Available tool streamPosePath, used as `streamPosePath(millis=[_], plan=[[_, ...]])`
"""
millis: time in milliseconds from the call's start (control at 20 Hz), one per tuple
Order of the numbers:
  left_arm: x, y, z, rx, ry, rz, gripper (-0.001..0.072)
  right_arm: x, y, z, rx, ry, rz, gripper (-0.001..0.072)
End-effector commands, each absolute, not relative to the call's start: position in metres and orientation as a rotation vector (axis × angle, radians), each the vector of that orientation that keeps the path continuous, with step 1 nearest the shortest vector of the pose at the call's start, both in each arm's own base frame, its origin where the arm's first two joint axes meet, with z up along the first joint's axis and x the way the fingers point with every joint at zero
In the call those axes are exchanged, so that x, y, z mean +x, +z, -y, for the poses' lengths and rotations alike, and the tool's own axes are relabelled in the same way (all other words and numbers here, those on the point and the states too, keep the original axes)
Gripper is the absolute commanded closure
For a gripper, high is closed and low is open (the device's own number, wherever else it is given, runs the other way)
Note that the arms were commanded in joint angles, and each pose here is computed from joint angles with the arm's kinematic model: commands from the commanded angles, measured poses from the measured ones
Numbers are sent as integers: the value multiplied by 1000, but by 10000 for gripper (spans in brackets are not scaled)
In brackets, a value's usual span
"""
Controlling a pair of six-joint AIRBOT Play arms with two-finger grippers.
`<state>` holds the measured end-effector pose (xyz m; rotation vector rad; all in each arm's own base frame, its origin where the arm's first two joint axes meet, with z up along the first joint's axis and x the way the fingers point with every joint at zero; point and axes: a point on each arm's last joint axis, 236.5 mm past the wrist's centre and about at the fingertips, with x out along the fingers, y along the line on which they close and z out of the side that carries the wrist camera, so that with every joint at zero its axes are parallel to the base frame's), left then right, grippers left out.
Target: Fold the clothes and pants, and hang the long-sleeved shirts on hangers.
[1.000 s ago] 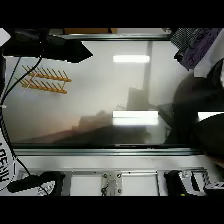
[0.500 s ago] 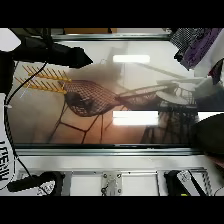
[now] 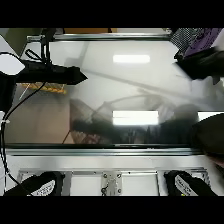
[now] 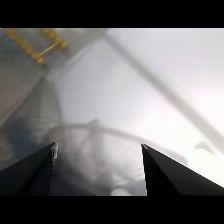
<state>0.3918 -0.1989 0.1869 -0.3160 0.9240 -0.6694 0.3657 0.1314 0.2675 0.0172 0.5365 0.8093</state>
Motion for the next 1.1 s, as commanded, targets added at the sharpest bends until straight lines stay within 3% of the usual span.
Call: streamPosePath(millis=[0, 200, 250, 300, 350, 1050], plan=[[387, 182, 199, -321, -669, -938, 693, 321, 191, -225, -21, 1065, -728, 143], [387, 182, 199, -320, -668, -938, 693, 301, 163, -266, -39, 1183, -816, 165], [387, 181, 199, -321, -669, -938, 693, 300, 159, -270, -40, 1194, -828, 336], [387, 181, 199, -321, -668, -938, 693, 299, 157, -271, -39, 1198, -835, 563], [387, 181, 199, -321, -668, -938, 693, 300, 156, -271, -36, 1197, -838, 690], [388, 180, 199, -322, -667, -939, 693, 301, 155, -271, -36, 1195, -840, 693]])
